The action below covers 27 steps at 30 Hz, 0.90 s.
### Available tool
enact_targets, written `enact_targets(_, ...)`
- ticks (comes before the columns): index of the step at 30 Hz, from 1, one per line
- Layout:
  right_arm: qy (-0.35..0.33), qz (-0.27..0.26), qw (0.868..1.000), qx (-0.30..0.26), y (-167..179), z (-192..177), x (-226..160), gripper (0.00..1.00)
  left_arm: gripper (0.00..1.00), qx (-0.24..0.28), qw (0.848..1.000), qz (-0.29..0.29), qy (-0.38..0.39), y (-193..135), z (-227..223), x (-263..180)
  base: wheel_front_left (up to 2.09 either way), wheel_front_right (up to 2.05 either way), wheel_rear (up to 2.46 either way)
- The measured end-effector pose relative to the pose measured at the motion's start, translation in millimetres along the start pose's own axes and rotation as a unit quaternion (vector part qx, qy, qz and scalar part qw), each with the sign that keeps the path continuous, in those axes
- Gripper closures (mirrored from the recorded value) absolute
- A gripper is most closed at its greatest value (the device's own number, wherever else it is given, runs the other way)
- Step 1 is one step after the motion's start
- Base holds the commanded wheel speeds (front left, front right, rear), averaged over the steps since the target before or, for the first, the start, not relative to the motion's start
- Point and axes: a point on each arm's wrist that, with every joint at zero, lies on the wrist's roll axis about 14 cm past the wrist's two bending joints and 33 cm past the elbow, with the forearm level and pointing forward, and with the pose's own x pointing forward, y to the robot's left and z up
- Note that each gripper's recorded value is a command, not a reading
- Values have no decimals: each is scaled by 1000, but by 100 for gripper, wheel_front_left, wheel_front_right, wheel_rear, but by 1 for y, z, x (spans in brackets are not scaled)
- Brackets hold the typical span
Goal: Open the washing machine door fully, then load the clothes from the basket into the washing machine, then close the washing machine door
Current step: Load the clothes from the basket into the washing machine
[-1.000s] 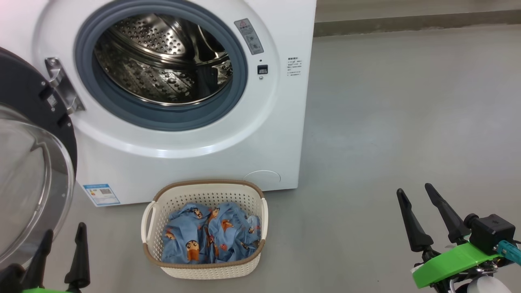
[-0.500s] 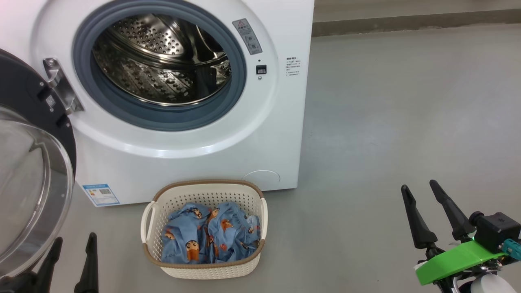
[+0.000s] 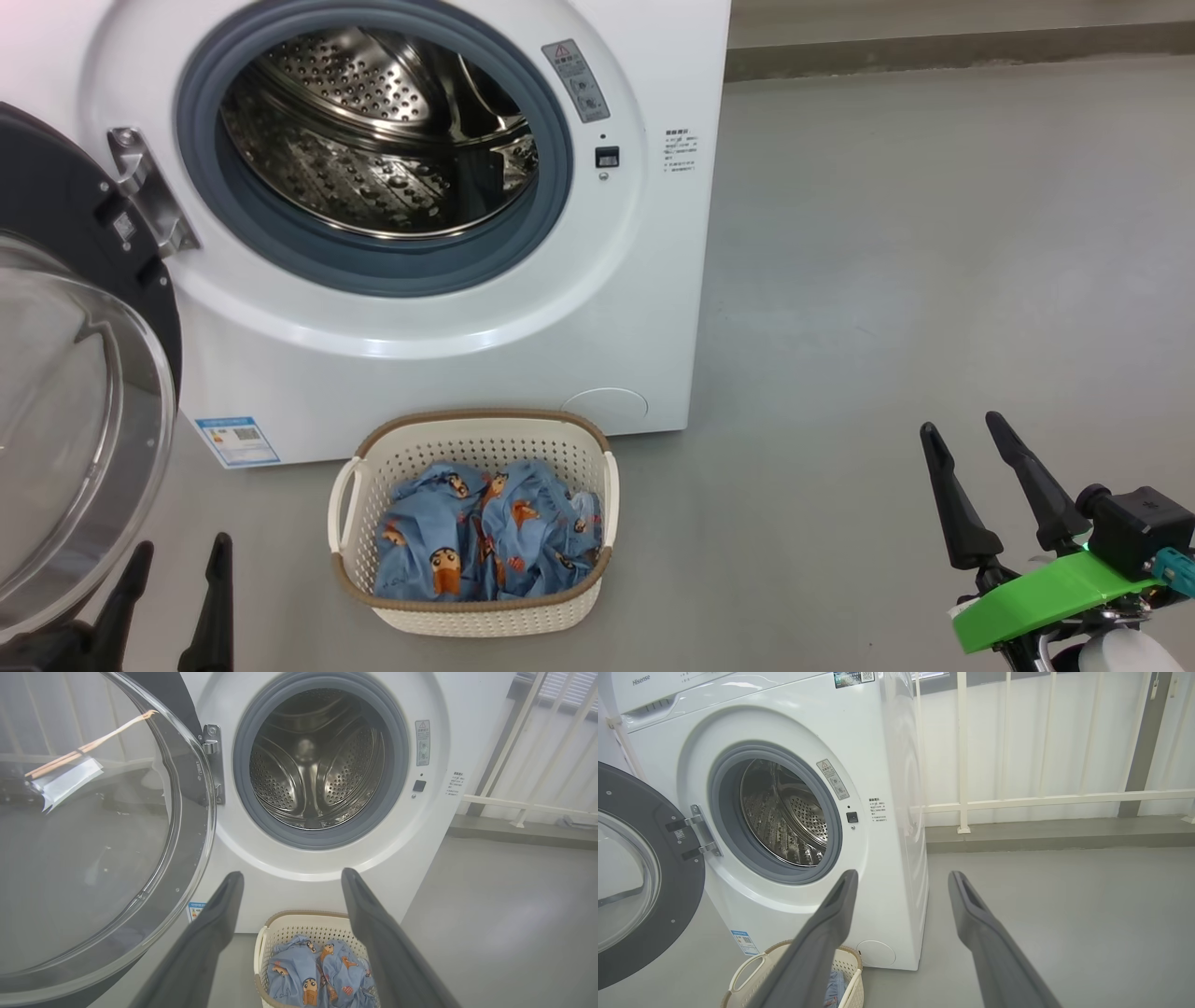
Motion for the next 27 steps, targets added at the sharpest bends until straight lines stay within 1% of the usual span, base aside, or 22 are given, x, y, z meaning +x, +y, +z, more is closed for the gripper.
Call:
enact_targets(7, 2, 1, 1000, 1, 1, -2, 2, 0, 0, 10, 1000, -1, 1, 2, 0, -1, 0, 0, 0)
enact_targets(27, 1, -4, 1000, 3, -1, -2, 3, 0, 0, 12, 1000, -1, 1, 3, -1, 0, 1, -1, 0)
